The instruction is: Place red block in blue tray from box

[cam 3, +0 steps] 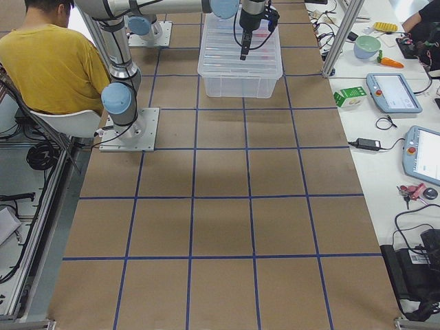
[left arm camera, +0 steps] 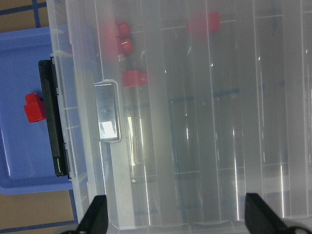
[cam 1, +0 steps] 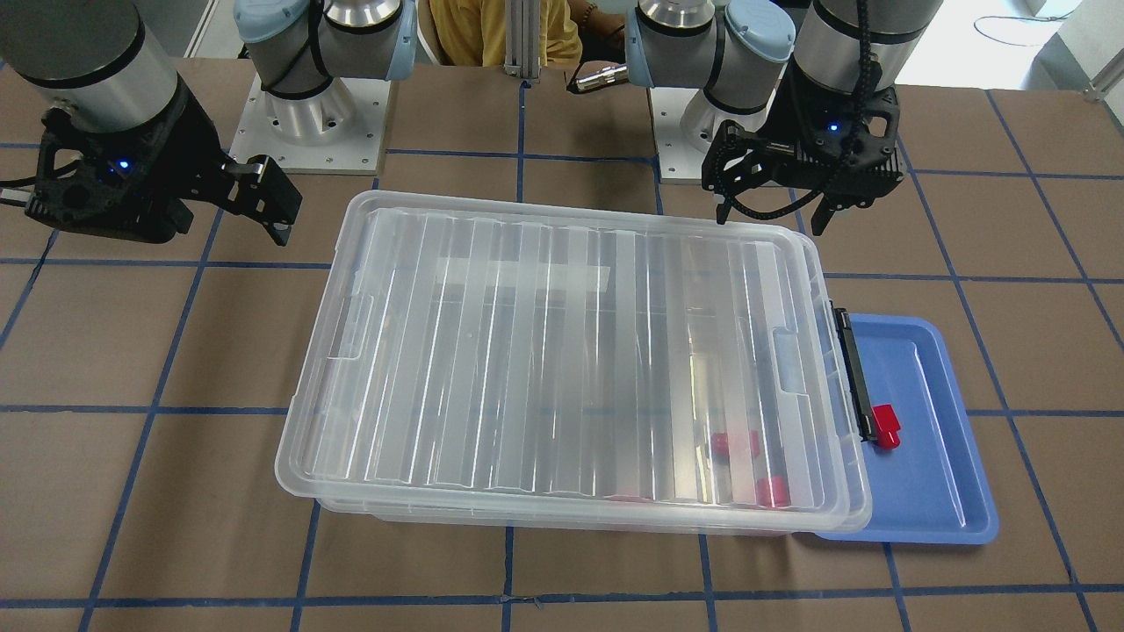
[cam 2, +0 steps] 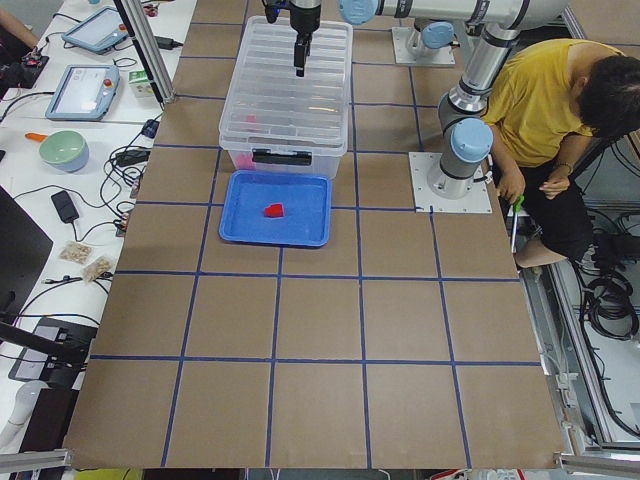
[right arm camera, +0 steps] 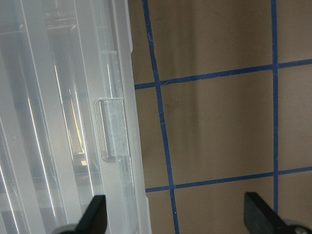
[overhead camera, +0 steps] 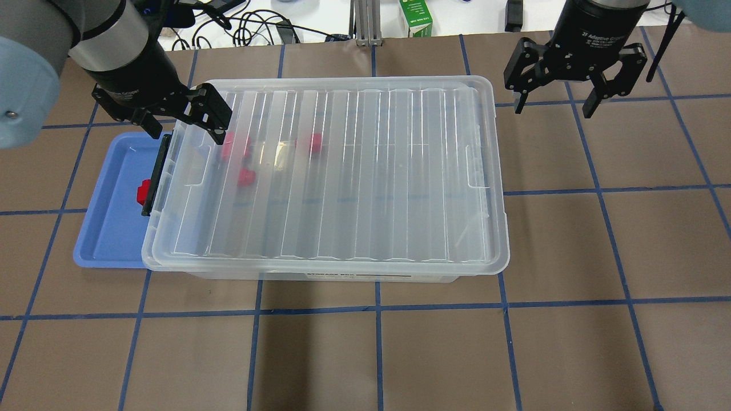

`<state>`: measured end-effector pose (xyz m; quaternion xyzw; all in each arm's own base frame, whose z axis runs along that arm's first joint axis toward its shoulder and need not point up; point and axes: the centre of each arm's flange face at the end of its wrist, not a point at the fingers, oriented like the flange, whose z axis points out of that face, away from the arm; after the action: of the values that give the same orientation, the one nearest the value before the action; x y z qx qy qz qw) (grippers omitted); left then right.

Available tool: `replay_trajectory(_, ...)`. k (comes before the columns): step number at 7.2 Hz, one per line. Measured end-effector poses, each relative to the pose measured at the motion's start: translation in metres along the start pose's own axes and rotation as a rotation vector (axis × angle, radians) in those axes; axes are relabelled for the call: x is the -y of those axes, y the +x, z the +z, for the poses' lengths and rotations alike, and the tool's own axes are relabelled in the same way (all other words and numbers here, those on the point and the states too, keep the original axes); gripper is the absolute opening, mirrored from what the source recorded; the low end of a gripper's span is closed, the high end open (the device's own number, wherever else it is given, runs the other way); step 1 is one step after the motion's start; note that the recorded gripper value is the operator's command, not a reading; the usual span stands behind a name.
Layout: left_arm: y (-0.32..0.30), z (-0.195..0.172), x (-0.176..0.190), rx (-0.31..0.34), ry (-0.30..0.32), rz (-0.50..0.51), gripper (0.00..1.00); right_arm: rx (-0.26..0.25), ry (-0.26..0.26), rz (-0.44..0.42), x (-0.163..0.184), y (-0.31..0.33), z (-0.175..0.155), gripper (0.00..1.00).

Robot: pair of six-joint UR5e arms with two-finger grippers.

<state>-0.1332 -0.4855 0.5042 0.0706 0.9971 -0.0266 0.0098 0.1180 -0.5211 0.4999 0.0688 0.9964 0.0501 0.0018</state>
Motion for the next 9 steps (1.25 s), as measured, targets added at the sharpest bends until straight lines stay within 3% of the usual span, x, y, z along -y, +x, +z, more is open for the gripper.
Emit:
replay_trajectory(3, 0.0001, 0.0, -0.0002, 0.0, 0.002, 0.0, 1.0, 0.004, -0.008, 0.013, -0.0178, 0.0013, 0.0126, 1.0)
replay_trajectory(9, 0.0, 0.0003, 0.0005, 0.0, 0.003, 0.0, 1.0, 0.005, 0.02, 0.02, -0.0141, 0.0057, 0.011, 1.0)
